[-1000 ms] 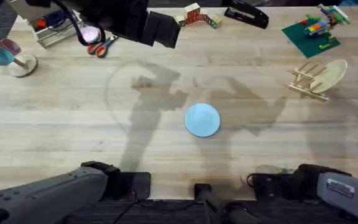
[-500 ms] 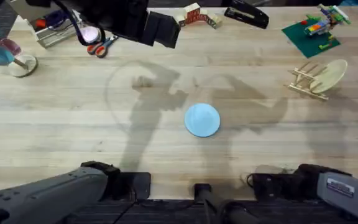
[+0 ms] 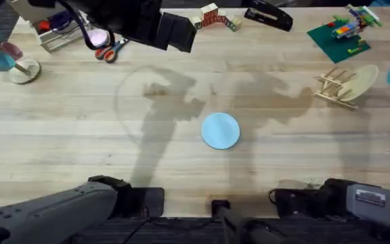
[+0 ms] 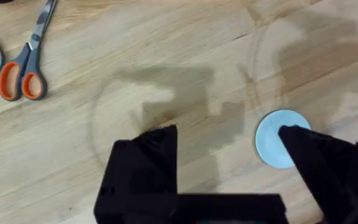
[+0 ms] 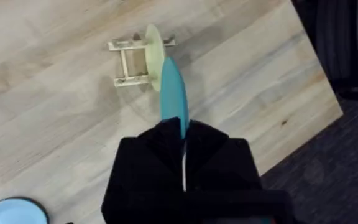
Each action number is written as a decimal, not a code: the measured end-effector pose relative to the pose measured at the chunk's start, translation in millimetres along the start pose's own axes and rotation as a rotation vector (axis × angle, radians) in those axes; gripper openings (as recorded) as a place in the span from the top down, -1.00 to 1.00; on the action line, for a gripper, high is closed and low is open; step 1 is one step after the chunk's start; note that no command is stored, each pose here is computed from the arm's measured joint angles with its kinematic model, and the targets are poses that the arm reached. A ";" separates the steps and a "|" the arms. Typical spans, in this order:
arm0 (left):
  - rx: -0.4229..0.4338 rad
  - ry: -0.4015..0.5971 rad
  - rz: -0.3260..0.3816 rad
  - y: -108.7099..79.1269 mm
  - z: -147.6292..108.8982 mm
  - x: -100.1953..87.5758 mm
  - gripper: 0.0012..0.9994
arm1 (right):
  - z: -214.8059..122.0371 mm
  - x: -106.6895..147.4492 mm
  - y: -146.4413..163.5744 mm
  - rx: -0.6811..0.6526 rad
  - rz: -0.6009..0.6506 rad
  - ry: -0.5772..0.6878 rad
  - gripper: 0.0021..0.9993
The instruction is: Pick up the plates from the table one by one and place each into a slot on the dish rack.
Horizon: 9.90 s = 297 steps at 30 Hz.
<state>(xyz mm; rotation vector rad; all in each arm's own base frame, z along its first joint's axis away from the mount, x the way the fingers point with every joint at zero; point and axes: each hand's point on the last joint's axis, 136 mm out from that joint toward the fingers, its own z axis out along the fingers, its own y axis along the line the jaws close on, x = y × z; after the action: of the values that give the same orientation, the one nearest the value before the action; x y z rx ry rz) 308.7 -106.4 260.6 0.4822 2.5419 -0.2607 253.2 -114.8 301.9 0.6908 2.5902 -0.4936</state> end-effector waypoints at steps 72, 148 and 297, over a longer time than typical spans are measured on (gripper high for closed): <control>0.000 0.000 0.000 0.0 0.0 0.0 -0.99 | 150.8 -14.7 49.7 -0.055 -0.085 0.327 0.95; 0.000 0.004 -0.001 -0.1 0.0 0.9 -0.99 | -39.9 36.9 95.3 -0.514 -0.298 -0.053 -0.99; 0.944 0.382 -0.283 -114.9 173.5 168.3 0.92 | 22.8 178.6 201.1 -1.033 -0.436 0.310 -0.99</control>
<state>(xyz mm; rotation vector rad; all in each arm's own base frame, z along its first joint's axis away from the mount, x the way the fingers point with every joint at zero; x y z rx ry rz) 212.0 -212.0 34.6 0.5303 2.7071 -1.6423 225.9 108.4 152.5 -0.1722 2.7590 0.8748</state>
